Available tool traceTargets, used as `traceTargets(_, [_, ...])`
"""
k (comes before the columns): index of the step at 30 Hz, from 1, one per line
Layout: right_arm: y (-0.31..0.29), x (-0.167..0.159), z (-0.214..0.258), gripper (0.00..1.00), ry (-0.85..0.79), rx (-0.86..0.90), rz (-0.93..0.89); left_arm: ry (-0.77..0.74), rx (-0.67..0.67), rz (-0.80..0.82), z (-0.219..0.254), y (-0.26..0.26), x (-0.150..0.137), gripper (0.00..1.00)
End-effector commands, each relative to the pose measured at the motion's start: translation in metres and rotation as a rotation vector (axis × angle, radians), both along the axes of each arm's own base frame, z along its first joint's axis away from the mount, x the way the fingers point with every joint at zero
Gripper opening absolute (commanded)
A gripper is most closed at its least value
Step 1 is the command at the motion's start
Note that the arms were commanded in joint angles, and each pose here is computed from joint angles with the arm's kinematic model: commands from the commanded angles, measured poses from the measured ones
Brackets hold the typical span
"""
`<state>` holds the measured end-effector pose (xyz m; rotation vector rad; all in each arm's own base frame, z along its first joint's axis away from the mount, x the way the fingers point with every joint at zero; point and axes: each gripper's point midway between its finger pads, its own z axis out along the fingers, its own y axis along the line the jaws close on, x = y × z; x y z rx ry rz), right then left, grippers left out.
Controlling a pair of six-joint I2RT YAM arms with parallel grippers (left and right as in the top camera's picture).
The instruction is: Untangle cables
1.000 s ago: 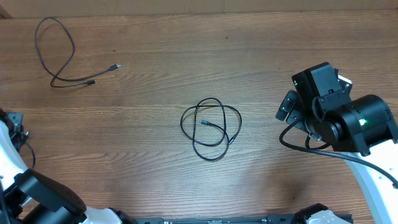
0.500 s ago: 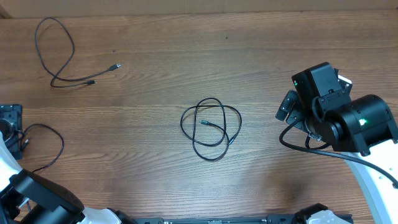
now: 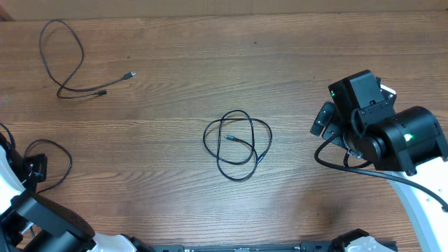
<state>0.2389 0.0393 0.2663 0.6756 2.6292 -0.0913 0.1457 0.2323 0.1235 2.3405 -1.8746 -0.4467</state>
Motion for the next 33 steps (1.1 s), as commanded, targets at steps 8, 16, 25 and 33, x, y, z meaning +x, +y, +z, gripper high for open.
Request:
traceTargets(8, [-0.001,0.0,0.001,1.0,-0.007,0.001,-0.003,0.071,0.224,0.679,-0.039,-0.01,-0.045,1.0])
traceTargets(16, [-0.001,0.0,0.001,1.0,-0.007,0.001,-0.003,-0.143,0.297,0.547,-0.049,0.034,-0.003,0.99])
traceTargets(25, [-0.001,0.0,0.001,1.0,-0.007,0.001,-0.003,-0.121,0.354,0.586,-0.061,0.036,-0.012,0.87])
traceTargets(33, [-0.001,0.0,0.001,1.0,-0.007,0.001,-0.003,-0.13,0.436,0.63,-0.077,0.042,-0.02,0.87])
